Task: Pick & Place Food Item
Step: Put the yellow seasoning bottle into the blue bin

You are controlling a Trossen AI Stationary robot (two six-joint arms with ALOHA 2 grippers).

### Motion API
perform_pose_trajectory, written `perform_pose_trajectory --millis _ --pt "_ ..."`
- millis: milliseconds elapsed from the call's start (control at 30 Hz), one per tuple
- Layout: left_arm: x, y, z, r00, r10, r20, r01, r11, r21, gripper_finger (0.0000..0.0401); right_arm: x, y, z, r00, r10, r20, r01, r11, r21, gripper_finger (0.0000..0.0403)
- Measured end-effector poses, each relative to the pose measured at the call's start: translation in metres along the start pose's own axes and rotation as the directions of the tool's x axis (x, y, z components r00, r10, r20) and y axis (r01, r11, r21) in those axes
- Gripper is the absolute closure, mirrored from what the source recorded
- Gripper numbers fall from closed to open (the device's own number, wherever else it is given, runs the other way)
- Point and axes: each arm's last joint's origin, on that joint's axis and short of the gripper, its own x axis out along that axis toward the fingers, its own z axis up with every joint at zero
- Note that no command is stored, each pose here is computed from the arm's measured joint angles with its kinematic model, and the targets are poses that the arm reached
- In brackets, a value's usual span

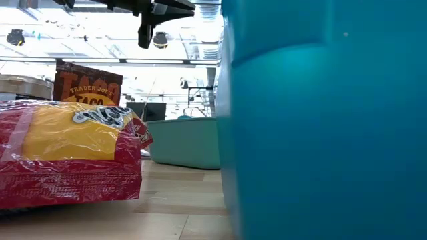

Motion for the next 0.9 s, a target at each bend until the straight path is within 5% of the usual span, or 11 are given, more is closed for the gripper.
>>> perform_pose_trajectory --millis 900 --pt "0.0 0.0 0.0 1.0 -0.005 0.001 0.005 1.0 -0.001 0.0365 0.058 -0.01 -0.018 0.999 0.03 0.017 -0.031 0.999 0.03 0.0127"
